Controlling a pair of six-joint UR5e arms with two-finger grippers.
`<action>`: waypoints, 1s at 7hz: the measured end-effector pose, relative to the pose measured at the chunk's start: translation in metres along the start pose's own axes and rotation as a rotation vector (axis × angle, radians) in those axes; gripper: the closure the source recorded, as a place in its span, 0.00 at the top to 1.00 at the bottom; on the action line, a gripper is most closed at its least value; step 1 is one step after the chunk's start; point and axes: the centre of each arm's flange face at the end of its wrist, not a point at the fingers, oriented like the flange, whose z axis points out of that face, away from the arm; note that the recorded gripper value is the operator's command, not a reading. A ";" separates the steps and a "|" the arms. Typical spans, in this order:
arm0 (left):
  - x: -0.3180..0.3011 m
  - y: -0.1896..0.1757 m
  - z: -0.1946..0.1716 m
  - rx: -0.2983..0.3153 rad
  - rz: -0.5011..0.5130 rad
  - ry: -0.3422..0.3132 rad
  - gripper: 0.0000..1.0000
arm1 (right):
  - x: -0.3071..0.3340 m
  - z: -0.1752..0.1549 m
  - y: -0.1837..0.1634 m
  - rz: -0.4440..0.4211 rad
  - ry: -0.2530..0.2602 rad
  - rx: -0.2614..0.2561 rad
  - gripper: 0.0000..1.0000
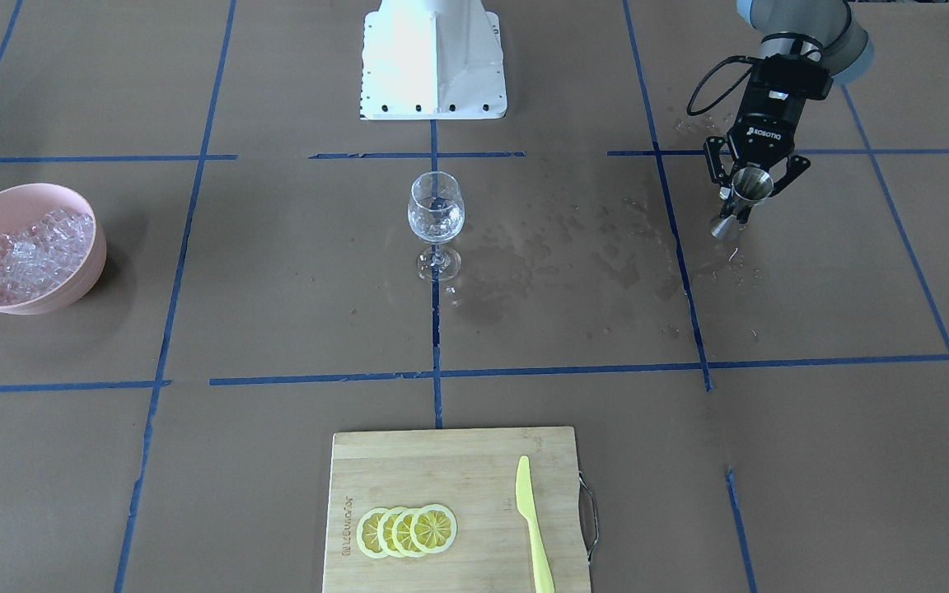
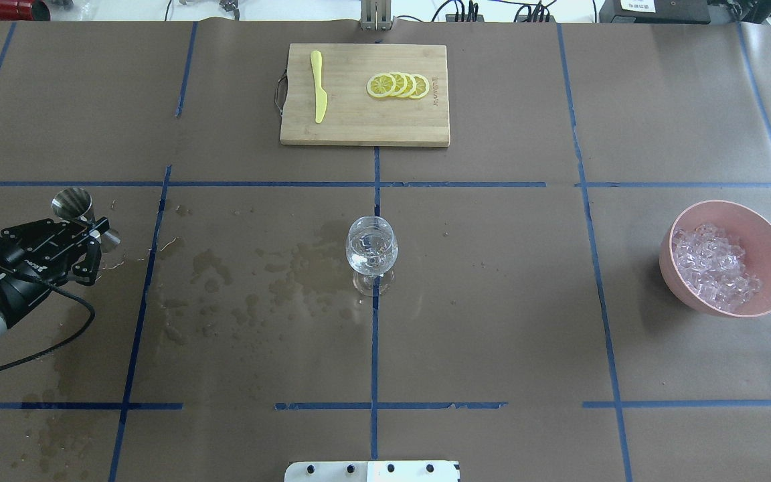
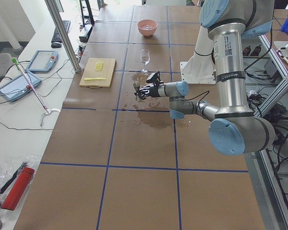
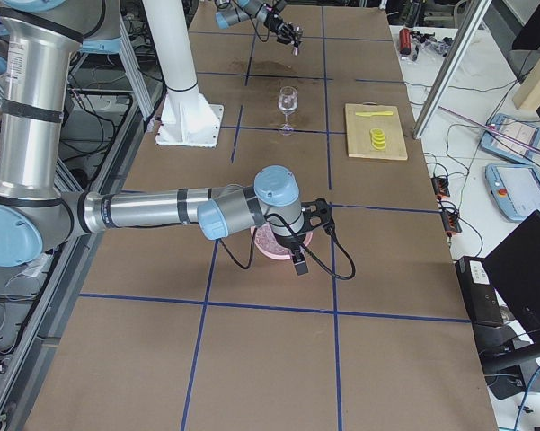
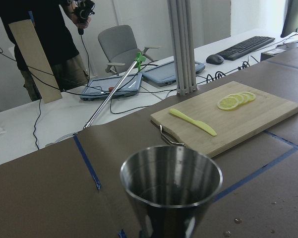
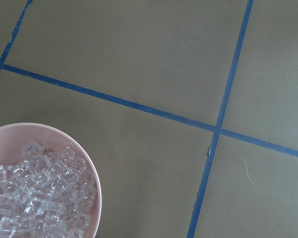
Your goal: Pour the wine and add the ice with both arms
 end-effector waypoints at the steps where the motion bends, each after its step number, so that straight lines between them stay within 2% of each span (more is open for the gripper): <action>1: 0.002 0.024 0.001 -0.009 -0.045 -0.024 0.00 | 0.000 0.000 0.000 0.000 0.000 0.000 1.00; 4: 0.007 0.086 -0.001 0.009 -0.088 -0.102 0.00 | -0.001 -0.001 -0.001 -0.002 0.000 0.003 1.00; 7: 0.019 0.100 -0.004 0.058 -0.090 -0.130 0.00 | -0.002 -0.002 -0.001 -0.003 0.000 0.005 1.00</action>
